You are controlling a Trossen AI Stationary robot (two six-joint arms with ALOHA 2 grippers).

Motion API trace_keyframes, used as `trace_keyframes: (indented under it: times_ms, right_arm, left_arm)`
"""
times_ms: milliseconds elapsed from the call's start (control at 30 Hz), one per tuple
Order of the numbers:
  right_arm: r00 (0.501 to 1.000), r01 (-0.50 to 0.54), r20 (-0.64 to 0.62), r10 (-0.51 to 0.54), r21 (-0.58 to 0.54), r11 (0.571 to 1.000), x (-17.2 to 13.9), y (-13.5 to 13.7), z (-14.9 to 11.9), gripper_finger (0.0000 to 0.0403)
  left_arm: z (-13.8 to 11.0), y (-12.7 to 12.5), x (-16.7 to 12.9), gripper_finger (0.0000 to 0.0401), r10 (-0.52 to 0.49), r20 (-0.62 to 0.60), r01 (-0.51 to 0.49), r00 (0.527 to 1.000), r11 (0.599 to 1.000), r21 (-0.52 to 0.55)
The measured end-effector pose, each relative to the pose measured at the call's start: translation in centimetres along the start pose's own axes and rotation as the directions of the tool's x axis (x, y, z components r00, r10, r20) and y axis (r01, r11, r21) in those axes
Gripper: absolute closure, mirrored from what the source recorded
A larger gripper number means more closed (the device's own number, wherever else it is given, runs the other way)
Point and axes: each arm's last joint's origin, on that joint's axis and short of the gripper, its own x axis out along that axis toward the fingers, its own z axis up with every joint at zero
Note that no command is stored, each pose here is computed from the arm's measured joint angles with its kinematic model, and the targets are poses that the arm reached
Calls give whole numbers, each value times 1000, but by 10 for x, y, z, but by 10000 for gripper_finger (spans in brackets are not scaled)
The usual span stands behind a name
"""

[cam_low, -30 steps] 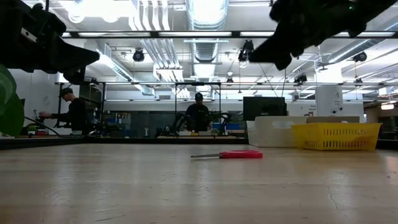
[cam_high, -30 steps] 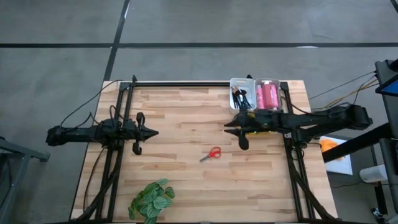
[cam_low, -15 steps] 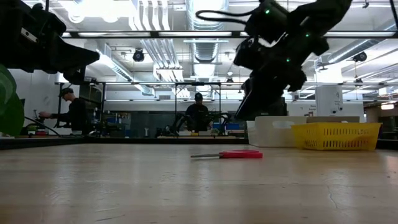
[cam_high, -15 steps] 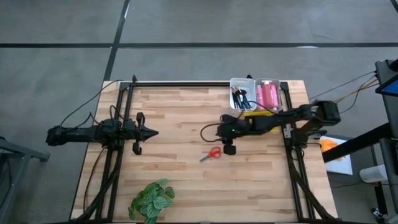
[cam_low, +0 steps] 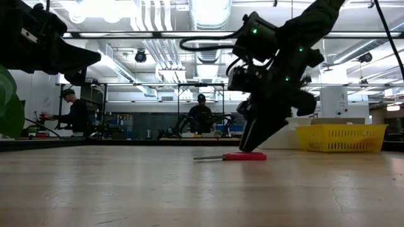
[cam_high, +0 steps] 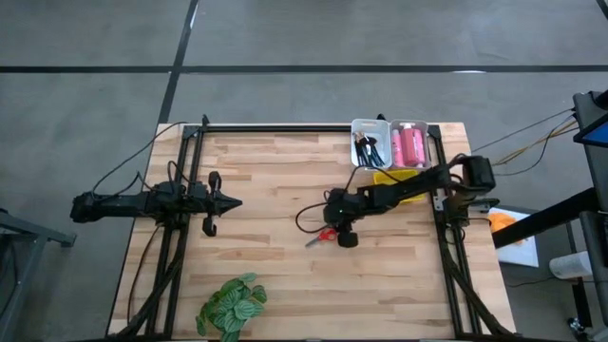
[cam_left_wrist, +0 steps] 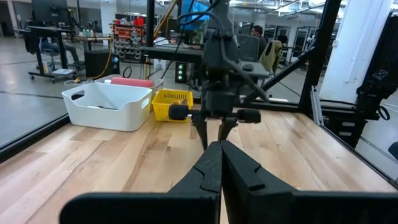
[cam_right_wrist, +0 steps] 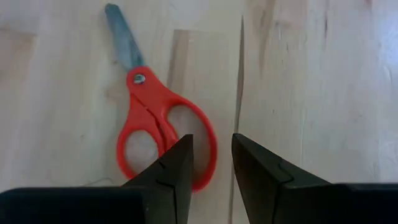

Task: Pick & Place Paint Supplies
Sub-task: Put the red scissors into the yellow bin

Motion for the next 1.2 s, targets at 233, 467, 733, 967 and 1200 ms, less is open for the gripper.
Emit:
trace_keyframes:
  times_ms: [233, 467, 733, 967, 1200]
  right_arm:
    - [999, 32, -30, -31, 39, 999, 10, -1, -2, 296]
    - [998, 34, -53, -32, 31, 999, 13, -2, -5, 296]
    - [998, 34, -57, -32, 36, 999, 13, -1, -5, 357]
    - [997, 46, -63, -42, 59, 997, 13, -2, -6, 388]
    - [997, 53, -58, -49, 78, 996, 12, -2, -6, 393]
  left_arm:
    - [-1, 0, 0, 398, 1, -7, -1, 1000, 1000, 0]
    - [-1, 0, 0, 398, 1, -6, -1, 1000, 1000, 0]
    - [-1, 0, 0, 398, 1, -6, -1, 1000, 1000, 0]
    - [-1, 0, 0, 398, 1, -6, -1, 1000, 1000, 0]
    - [-1, 0, 0, 398, 1, -6, -1, 1000, 1000, 0]
